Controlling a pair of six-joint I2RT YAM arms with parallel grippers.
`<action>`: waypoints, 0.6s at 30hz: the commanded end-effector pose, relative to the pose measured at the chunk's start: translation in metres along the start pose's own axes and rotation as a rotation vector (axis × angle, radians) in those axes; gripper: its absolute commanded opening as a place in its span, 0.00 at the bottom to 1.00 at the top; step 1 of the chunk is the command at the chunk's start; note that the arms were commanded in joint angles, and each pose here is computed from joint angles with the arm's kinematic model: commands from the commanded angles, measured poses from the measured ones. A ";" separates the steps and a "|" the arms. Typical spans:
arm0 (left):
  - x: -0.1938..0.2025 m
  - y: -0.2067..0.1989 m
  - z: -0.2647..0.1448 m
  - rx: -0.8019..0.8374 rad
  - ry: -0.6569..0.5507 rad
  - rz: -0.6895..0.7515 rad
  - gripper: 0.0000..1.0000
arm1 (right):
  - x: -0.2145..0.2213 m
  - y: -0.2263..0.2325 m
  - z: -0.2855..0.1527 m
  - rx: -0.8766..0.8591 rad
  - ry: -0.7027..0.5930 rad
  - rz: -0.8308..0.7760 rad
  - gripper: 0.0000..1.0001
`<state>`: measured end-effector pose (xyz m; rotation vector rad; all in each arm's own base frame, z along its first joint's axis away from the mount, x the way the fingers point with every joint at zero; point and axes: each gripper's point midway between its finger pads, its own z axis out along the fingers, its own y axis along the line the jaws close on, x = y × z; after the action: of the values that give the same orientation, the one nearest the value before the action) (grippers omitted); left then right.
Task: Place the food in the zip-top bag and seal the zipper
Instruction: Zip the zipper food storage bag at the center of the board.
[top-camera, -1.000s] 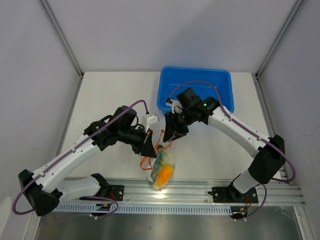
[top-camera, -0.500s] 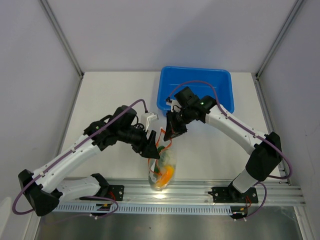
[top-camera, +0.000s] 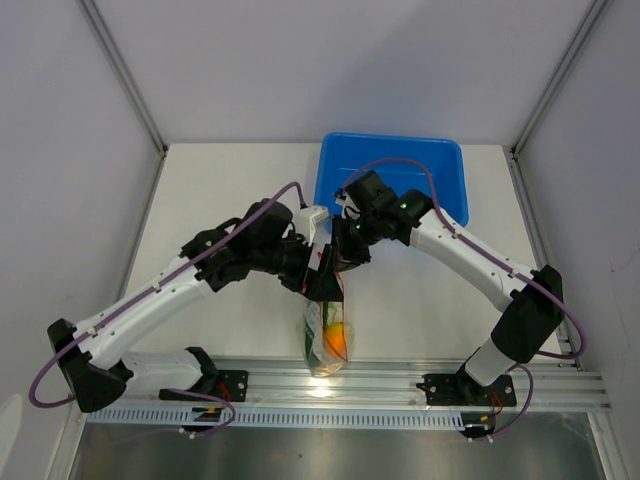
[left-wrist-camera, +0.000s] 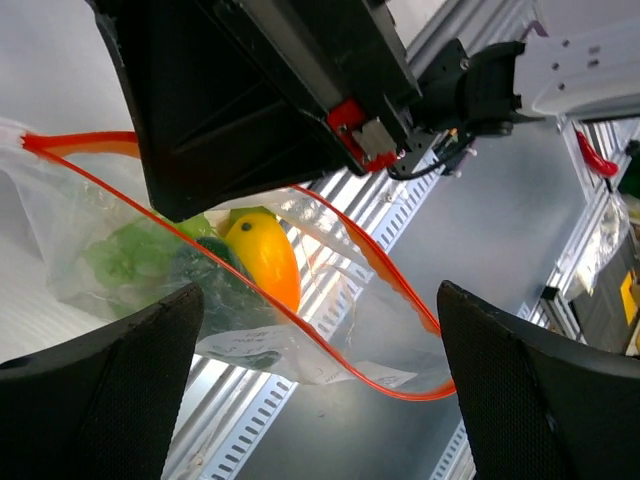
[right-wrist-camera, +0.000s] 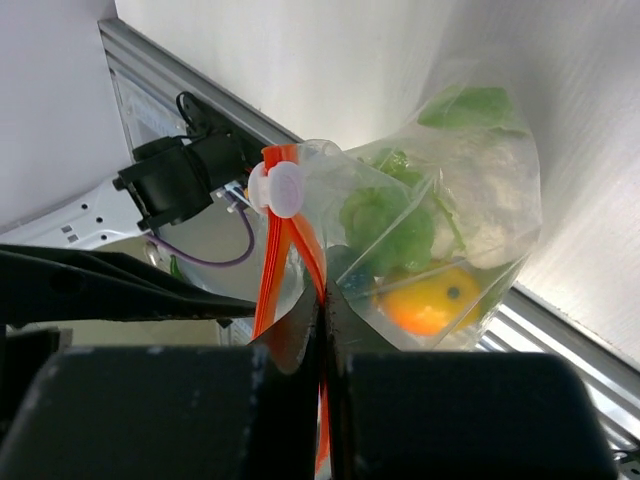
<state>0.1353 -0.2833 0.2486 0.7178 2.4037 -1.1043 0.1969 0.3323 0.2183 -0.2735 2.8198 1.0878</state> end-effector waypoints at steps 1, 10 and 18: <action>-0.017 0.002 0.002 -0.108 -0.060 -0.058 0.99 | -0.010 0.018 -0.014 -0.020 -0.069 0.033 0.00; -0.012 0.018 0.013 -0.360 -0.048 -0.234 0.99 | -0.016 0.020 -0.017 0.030 -0.136 0.085 0.00; -0.030 -0.003 0.016 -0.332 -0.120 -0.234 0.98 | -0.014 0.018 -0.015 0.069 -0.156 0.117 0.00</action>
<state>0.1542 -0.2968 0.2318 0.3228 2.6044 -0.7179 0.2018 0.3357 0.2161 -0.0609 2.8362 0.9545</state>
